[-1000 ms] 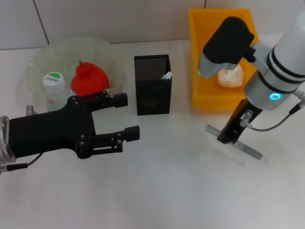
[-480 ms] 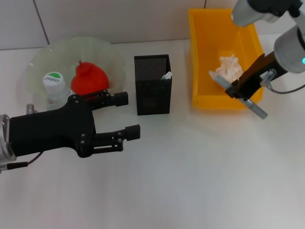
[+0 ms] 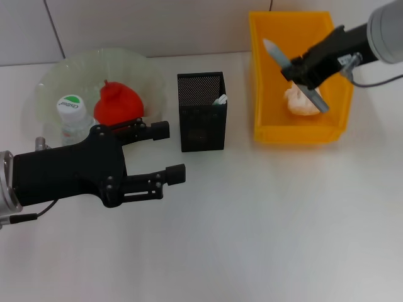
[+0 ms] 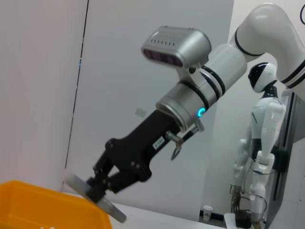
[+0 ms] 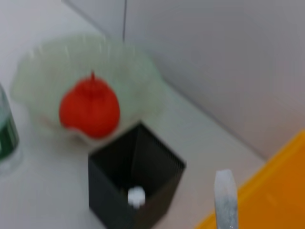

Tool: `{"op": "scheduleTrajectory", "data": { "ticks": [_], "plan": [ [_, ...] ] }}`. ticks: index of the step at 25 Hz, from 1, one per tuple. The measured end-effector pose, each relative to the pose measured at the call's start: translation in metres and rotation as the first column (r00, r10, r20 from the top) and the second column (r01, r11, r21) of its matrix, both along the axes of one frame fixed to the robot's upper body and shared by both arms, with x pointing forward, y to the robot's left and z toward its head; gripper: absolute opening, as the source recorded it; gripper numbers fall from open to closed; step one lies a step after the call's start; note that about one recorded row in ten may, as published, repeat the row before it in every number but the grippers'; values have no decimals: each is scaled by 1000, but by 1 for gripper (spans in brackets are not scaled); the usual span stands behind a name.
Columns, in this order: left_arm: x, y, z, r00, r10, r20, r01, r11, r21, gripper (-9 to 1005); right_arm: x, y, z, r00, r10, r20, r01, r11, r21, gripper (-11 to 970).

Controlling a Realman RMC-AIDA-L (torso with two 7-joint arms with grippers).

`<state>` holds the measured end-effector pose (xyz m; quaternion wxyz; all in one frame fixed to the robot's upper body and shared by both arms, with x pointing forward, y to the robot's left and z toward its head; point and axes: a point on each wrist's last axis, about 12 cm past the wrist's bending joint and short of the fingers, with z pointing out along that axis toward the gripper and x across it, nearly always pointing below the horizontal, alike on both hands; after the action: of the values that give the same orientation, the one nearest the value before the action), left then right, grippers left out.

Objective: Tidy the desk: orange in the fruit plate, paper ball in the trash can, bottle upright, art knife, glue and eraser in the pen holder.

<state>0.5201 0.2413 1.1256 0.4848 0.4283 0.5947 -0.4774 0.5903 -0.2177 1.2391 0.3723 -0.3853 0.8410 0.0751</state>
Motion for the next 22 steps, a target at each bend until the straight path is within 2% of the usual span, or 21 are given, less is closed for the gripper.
{"op": "scheduleTrajectory", "data": {
  "ticks": [12, 17, 22],
  "plan": [
    [0, 0, 0, 1000, -3, 4, 3, 1000, -1, 802, 5, -4, 13, 976, 65, 207, -91, 988, 122, 133],
    [-1, -1, -1, 1000, -3, 2, 3, 1000, -2, 802, 2, -9, 8, 956, 82, 282, -139, 972, 190, 133],
    [-1, -1, -1, 1000, -3, 2, 3, 1000, -2, 802, -2, -22, -3, 937, 74, 343, -187, 932, 309, 133]
  ]
}}
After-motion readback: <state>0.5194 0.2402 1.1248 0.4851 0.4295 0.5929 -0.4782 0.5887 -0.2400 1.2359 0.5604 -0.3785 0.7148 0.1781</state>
